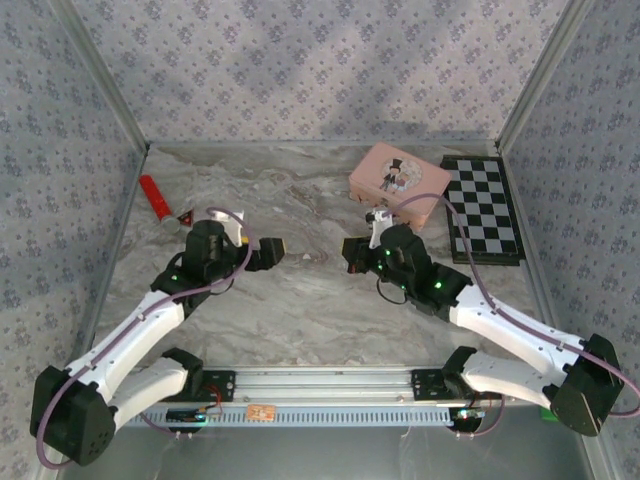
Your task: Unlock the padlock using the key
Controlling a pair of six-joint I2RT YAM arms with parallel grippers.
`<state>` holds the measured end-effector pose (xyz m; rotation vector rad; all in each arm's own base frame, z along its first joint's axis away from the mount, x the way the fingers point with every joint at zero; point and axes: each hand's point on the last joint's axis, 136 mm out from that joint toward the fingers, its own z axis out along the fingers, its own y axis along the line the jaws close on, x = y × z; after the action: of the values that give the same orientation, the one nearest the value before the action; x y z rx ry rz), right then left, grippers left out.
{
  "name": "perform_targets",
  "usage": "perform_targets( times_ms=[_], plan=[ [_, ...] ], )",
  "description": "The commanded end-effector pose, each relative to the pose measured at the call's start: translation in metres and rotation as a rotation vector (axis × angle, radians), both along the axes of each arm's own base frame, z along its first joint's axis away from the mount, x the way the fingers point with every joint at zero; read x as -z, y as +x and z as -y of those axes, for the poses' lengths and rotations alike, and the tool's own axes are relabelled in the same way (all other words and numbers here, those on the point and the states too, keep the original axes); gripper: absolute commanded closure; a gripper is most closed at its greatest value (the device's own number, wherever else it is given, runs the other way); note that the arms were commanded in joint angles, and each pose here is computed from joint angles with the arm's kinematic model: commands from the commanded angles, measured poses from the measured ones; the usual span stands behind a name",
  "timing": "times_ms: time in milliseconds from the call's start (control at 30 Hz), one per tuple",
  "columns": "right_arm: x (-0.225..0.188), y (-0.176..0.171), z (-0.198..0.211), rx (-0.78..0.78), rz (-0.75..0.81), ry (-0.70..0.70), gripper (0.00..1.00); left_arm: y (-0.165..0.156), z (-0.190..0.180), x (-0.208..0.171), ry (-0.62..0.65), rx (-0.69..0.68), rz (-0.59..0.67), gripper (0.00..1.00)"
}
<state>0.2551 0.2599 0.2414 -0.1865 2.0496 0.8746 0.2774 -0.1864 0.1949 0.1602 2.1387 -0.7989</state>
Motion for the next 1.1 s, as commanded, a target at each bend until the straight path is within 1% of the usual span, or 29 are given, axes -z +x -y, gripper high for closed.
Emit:
perform_targets(
  times_ms=[0,100,200,300,433,533,667,767,867,967,1067],
  plan=[
    [-0.024,-0.003,-0.013,-0.072,0.068,0.065,1.00,-0.005,0.025,-0.034,-0.064,0.122,0.123,0.00],
    [-0.033,-0.003,-0.013,-0.080,0.079,0.082,1.00,-0.018,0.040,-0.037,-0.057,0.200,0.185,0.00],
    [-0.041,-0.005,-0.016,-0.100,0.084,0.107,1.00,-0.029,0.051,-0.039,-0.037,0.255,0.285,0.00],
    [-0.050,-0.010,-0.021,-0.132,0.081,0.147,1.00,-0.042,0.062,-0.043,-0.037,0.318,0.406,0.04],
    [-0.065,-0.019,-0.029,-0.178,0.089,0.191,1.00,-0.061,0.073,-0.052,-0.017,0.379,0.587,0.06],
    [-0.073,-0.026,-0.034,-0.203,0.102,0.207,1.00,-0.071,0.081,-0.055,0.017,0.431,0.687,0.08],
    [-0.075,-0.032,-0.043,-0.231,0.095,0.222,1.00,-0.070,0.090,-0.057,0.062,0.460,0.743,0.15],
    [-0.078,-0.036,-0.049,-0.252,0.087,0.244,1.00,-0.067,0.095,-0.060,0.080,0.470,0.786,0.23],
    [-0.079,-0.039,-0.053,-0.265,0.087,0.248,1.00,-0.063,0.099,-0.063,0.086,0.468,0.810,0.26],
    [-0.078,-0.041,-0.055,-0.274,0.086,0.245,1.00,-0.060,0.103,-0.066,0.086,0.473,0.825,0.34],
    [-0.076,-0.041,-0.056,-0.277,0.080,0.243,1.00,-0.060,0.104,-0.069,0.075,0.470,0.837,0.38]
  ],
)
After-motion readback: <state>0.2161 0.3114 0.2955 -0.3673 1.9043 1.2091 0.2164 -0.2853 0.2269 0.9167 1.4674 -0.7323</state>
